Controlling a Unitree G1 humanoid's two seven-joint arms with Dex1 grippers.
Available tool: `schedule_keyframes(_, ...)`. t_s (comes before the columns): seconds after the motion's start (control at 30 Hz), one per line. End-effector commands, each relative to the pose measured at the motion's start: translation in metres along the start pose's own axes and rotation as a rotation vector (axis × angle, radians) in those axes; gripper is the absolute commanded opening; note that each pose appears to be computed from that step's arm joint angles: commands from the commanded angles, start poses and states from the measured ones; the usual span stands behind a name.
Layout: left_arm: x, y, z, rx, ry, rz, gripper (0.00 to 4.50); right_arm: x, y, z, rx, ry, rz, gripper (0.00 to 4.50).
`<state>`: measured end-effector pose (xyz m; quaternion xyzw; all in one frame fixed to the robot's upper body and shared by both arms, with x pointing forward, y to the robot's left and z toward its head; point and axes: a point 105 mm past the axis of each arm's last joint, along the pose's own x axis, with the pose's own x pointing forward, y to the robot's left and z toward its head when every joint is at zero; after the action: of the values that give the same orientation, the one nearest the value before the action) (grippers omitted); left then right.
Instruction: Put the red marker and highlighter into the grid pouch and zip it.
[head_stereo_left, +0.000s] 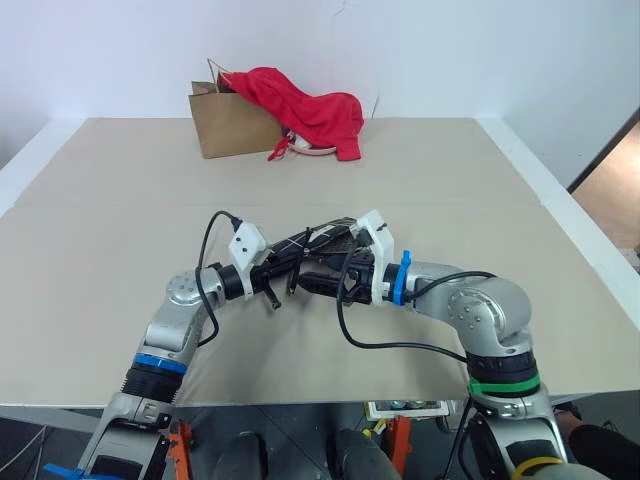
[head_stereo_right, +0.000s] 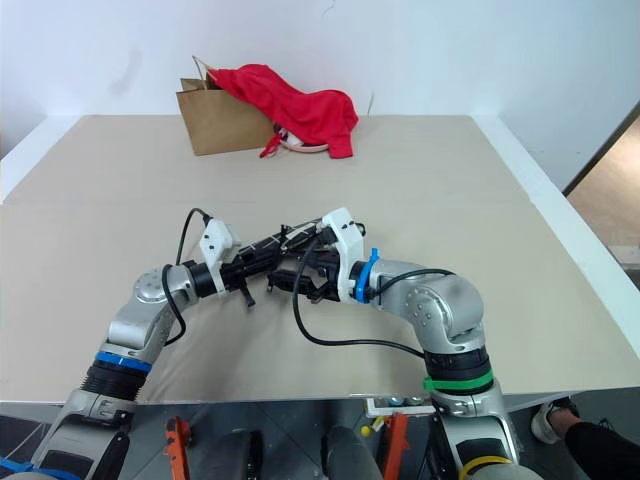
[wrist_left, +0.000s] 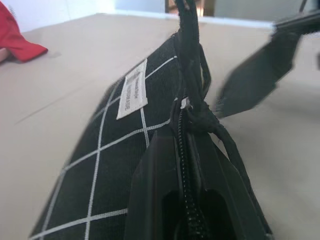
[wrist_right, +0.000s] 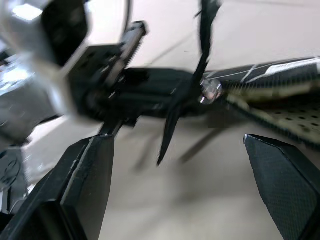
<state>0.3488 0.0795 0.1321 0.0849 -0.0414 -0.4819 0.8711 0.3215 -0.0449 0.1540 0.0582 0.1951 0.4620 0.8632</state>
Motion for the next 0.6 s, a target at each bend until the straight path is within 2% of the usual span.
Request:
schedule_keyframes(0.03, 0.004, 0.002, 0.008, 0.076, -0.025, 0.010, 0.00, 0.006, 0.003, 0.008, -0.007, -0.013, -0.014, 4.45)
schedule_keyframes(0.27, 0.013, 0.003, 0.011, 0.080, -0.055, 0.050, 0.00, 0.017, 0.010, 0.003, 0.003, 0.001, 0.002, 4.45)
schedule_keyframes(0.57, 0.021, 0.004, 0.034, -0.017, -0.123, 0.084, 0.00, 0.021, 0.005, 0.003, -0.007, 0.000, -0.022, 4.45)
schedule_keyframes(0.6, 0.020, 0.004, 0.036, -0.030, -0.128, 0.088, 0.00, 0.021, 0.003, 0.003, -0.011, -0.001, -0.027, 3.87)
